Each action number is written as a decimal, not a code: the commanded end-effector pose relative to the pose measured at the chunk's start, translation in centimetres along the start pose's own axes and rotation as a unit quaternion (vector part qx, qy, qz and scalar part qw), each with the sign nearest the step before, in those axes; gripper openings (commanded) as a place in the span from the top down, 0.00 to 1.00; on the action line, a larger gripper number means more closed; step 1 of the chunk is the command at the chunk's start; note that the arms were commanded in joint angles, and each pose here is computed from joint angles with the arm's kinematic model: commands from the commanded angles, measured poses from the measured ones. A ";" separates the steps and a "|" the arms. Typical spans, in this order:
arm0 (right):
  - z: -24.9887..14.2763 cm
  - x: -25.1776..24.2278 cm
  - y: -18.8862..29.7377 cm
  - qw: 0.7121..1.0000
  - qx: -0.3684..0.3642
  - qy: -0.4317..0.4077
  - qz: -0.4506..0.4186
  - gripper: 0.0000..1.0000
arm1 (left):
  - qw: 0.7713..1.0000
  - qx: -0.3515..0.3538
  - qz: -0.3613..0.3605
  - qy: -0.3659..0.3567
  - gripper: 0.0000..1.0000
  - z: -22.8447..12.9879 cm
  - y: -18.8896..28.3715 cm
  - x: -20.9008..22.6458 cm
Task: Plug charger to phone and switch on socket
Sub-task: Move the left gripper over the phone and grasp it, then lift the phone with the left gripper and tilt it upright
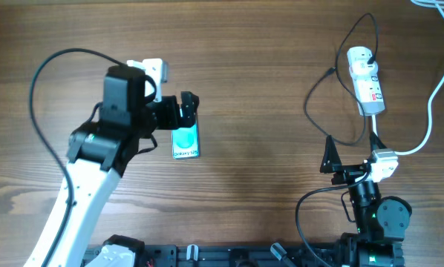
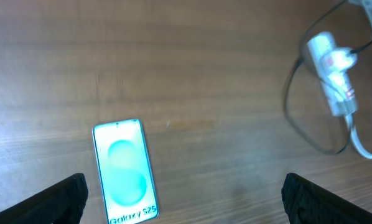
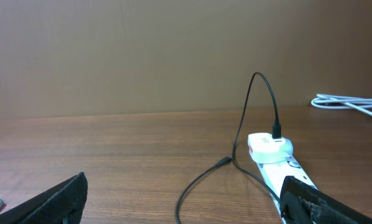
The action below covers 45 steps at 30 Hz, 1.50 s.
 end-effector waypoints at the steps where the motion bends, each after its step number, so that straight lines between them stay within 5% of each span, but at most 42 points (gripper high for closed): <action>1: -0.2 0.2 0.0 1.000 0.000 0.005 0.010 0.00 | 0.997 0.077 0.013 0.026 0.00 -2.0 -3.9 0.5; 5: -0.2 0.2 0.0 1.000 0.000 0.005 0.010 0.00 | 0.980 0.148 0.096 0.097 0.00 -5.0 -8.0 2.7; 15: -0.2 0.2 0.0 1.000 0.000 0.005 0.010 0.00 | 0.951 0.267 0.134 0.077 0.00 -11.2 -14.9 2.7; 34: -0.2 0.2 0.0 1.000 0.000 0.005 0.010 0.00 | 0.945 0.287 0.152 0.053 0.00 -15.8 -16.1 4.0; 38: -0.2 0.2 0.0 1.000 0.000 0.005 0.010 0.00 | 0.944 0.290 0.149 0.044 0.24 -15.9 -16.0 4.0; 40: -0.2 0.2 0.0 1.000 0.000 0.005 0.010 0.00 | 0.944 0.290 0.149 0.044 0.49 -15.9 -16.0 4.0; 45: -0.2 0.2 0.0 1.000 0.000 0.005 0.010 0.00 | 0.943 0.289 0.152 0.055 0.54 -15.8 -15.9 4.0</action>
Point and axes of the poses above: each gripper's point midway between its finger pads, its own y axis back along the fingers, its own x axis along the line the jaws close on, z = x × y, the point moved 3 cm from there along y, back along the fingers, and after that the axes turned 15 degrees about -y, right-handed, at the moved point
